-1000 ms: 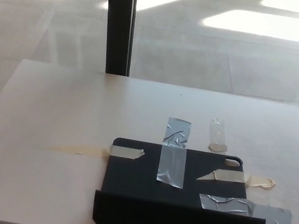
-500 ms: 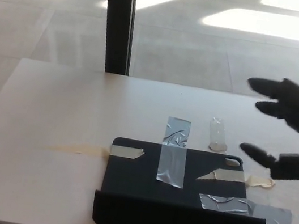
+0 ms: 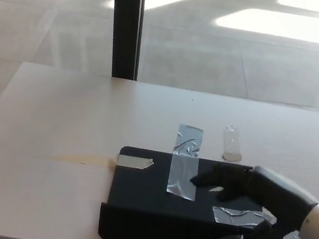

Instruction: The robot uses its right hand to open a folded tablet cover kept in the middle of the desk

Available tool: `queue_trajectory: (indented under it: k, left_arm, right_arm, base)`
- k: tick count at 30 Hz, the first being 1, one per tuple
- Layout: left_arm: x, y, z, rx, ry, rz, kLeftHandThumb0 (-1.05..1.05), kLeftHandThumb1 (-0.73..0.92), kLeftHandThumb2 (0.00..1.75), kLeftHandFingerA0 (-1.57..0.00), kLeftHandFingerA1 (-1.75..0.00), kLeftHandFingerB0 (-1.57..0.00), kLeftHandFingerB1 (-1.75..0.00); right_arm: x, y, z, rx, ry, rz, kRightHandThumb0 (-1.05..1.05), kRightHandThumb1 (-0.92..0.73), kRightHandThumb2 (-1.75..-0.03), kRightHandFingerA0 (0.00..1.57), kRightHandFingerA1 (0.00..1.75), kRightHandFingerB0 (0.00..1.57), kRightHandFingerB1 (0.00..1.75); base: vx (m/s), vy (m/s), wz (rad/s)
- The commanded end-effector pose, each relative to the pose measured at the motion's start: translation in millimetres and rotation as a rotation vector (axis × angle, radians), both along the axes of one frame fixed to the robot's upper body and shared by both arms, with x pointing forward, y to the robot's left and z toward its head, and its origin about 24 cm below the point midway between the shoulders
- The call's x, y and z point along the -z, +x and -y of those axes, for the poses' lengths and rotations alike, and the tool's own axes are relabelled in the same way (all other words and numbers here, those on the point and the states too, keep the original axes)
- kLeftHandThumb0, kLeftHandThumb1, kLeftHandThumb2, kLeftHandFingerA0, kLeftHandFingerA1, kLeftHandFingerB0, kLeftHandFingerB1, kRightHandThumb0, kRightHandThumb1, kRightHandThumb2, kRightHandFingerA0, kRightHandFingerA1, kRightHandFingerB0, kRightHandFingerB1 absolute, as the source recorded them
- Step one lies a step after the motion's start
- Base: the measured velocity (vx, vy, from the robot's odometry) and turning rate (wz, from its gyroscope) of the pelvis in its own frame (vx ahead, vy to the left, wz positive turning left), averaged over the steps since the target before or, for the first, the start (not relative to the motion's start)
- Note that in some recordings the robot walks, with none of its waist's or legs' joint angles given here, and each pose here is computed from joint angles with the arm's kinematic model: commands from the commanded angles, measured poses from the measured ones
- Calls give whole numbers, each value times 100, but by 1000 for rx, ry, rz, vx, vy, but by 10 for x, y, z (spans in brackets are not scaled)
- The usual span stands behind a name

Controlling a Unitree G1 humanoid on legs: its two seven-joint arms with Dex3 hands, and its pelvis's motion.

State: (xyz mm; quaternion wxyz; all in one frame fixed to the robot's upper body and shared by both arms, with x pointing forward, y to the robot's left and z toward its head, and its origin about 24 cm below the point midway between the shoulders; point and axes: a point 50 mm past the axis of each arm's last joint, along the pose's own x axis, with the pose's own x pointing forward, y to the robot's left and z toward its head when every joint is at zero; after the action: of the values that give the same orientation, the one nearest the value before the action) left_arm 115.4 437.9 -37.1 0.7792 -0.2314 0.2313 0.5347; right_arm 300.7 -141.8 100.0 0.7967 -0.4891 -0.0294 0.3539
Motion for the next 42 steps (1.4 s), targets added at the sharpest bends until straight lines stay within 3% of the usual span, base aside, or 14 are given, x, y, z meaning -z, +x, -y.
queue_trajectory:
  k: [1, 4, 5, 7, 9, 17, 19, 20, 23, 27, 29, 30, 33, 42]
  left_arm:
    - [-155, -6, -143, -60, 18, 31, -60, 32, 84, -68, -86, -54, -73]
    - [-161, 9, -144, -72, 14, 36, -56, 32, 84, -69, -85, -57, -74]
    - [-164, 15, -144, -75, 15, 38, -57, 32, 84, -69, -85, -57, -74]
    - [-165, 18, -144, -69, 20, 39, -58, 31, 84, -69, -85, -60, -75]
    - [-175, 22, -150, -63, 21, 42, -59, 31, 84, -69, -86, -59, -75]
    - [-224, 75, -170, -53, 35, 54, -49, 46, 61, -69, -88, -67, -76]
    - [-242, 84, -181, -52, 43, 46, -51, 47, 60, -69, -87, -66, -74]
    - [-252, 89, -188, -53, 48, 44, -52, 47, 60, -69, -86, -66, -74]
    - [-266, 96, -195, -51, 49, 50, -53, 46, 61, -69, -89, -65, -75]
    - [-259, 77, -196, -48, 47, 57, -57, 32, 84, -66, -84, -61, -76]
    - [-267, 91, -198, -50, 47, 58, -52, 45, 62, -67, -89, -65, -76]
    - [-272, 100, -197, -37, 53, 53, -58, 32, 85, -67, -84, -61, -75]
    - [-278, 113, -198, -34, 53, 56, -60, 33, 85, -67, -85, -59, -75]
    - [-288, 157, -189, -30, 53, 64, -60, 32, 84, -64, -83, -61, -75]
  right_arm:
    - [249, -100, 41, -87, -461, -95, -68, -37, -86, 64, 115, 27, 46]
    - [345, -197, -29, -94, -483, -94, -83, -49, -60, 61, 150, 40, 37]
    - [413, -263, -69, -95, -475, -106, -78, -51, -57, 46, 80, 38, 36]
    - [477, -318, -111, -94, -482, -129, -78, -40, -83, 48, 74, 31, 46]
    - [531, -384, -161, -104, -529, -88, -79, -43, -87, 68, 117, 28, 46]
    - [703, -558, -182, -49, -526, -63, -71, -56, -59, 53, 140, 32, 36]
    - [619, -633, -192, -40, -489, -73, -74, -50, -87, 47, 73, 22, 46]
    - [598, -683, -200, -30, -463, -67, -68, -60, -58, 49, 60, 31, 35]
    - [567, -866, -210, -6, -402, -28, -67, -60, -59, 48, 53, 34, 35]
    - [566, -1156, -207, -4, -306, 9, -69, -63, -60, 55, 112, 37, 37]
    - [550, -1215, -213, -5, -307, 1, -70, -51, -89, 44, 61, 29, 48]
    - [553, -1265, -206, -6, -302, 6, -68, -64, -60, 46, 49, 36, 36]
    - [539, -1301, -202, 7, -301, 0, -67, -50, -92, 39, 59, 20, 45]
    - [611, -1419, -163, 18, -268, -39, -68, -70, -61, 34, 43, 30, 32]
  base:
    - [0, 0, 0]
    - [0, 0, 0]
    - [0, 0, 0]
    - [0, 0, 0]
    - [0, 0, 0]
    - [0, 0, 0]
    - [0, 0, 0]
    - [0, 0, 0]
    - [0, 0, 0]
    - [0, 0, 0]
    - [0, 0, 0]
    - [0, 0, 0]
    - [0, 0, 0]
    - [0, 0, 0]
